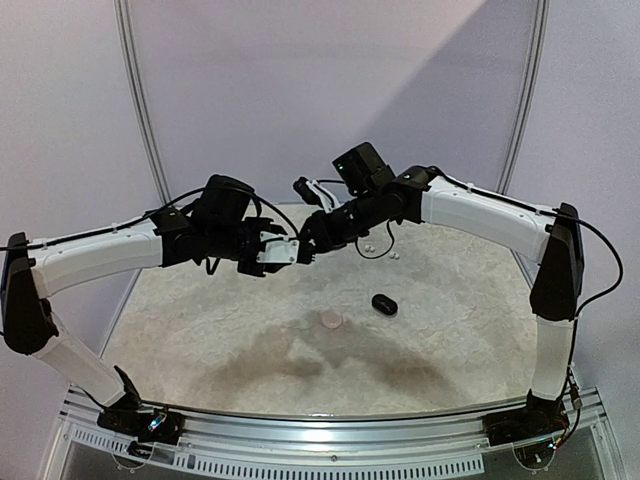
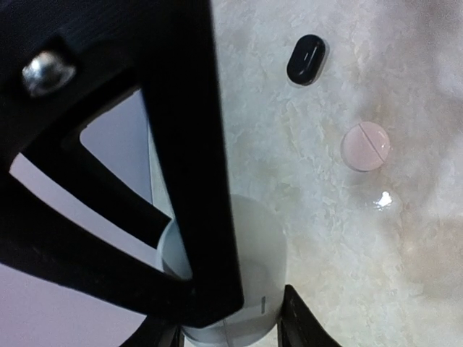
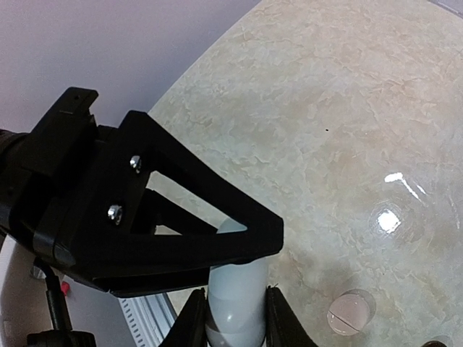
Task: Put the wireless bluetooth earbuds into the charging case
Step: Pass from the left arm to the right, then pass from the right arm to the left
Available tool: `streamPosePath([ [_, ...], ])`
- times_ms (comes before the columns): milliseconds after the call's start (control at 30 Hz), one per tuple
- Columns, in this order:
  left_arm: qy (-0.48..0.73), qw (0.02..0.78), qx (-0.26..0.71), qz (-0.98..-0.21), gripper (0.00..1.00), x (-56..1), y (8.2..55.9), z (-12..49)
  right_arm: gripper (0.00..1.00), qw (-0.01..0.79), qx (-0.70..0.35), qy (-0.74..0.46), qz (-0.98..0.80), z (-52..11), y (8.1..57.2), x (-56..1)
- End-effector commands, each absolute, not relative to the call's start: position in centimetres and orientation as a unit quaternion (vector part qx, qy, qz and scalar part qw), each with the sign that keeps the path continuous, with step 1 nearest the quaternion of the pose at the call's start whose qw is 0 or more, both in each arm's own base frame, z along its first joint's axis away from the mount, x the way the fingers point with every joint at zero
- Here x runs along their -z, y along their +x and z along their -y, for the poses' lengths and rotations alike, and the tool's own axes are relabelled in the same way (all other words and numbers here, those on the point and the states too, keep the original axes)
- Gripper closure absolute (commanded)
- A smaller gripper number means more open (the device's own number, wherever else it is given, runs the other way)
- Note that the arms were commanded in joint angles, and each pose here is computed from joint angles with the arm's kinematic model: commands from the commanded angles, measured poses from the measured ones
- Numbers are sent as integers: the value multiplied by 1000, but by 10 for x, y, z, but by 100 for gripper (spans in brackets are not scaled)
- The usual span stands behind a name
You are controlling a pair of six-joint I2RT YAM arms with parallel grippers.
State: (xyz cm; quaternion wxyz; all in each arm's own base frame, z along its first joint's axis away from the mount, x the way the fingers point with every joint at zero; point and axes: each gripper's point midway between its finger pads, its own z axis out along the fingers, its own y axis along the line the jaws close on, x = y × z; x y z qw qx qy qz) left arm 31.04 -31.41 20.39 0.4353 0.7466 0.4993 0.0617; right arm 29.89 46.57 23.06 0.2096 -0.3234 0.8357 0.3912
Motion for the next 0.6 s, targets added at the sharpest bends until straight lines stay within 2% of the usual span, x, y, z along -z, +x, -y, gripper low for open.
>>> streamPosePath([
  [0,711,474,-43,-518,90,-227,313,327,100,209,-380,-325,-841,-462,301,-227],
  [33,693,483,-39,-534,61,-231,316,326,100,212,-378,-330,-839,-461,302,-229],
  [67,668,499,-34,-551,22,-238,320,325,100,216,-377,-332,-837,-458,302,-232],
  [100,642,513,-28,-569,4,-244,323,321,100,221,-377,-337,-834,-455,304,-234],
  [267,532,564,81,-626,1,-274,308,296,100,281,-385,-371,-797,-437,308,-261],
  [367,478,565,194,-644,1,-298,283,277,100,322,-422,-438,-725,-432,280,-299],
  [467,460,535,334,-625,4,-312,252,276,100,387,-433,-494,-647,-420,258,-323],
  [567,430,557,395,-590,12,-319,247,283,100,445,-432,-526,-583,-413,245,-346],
])
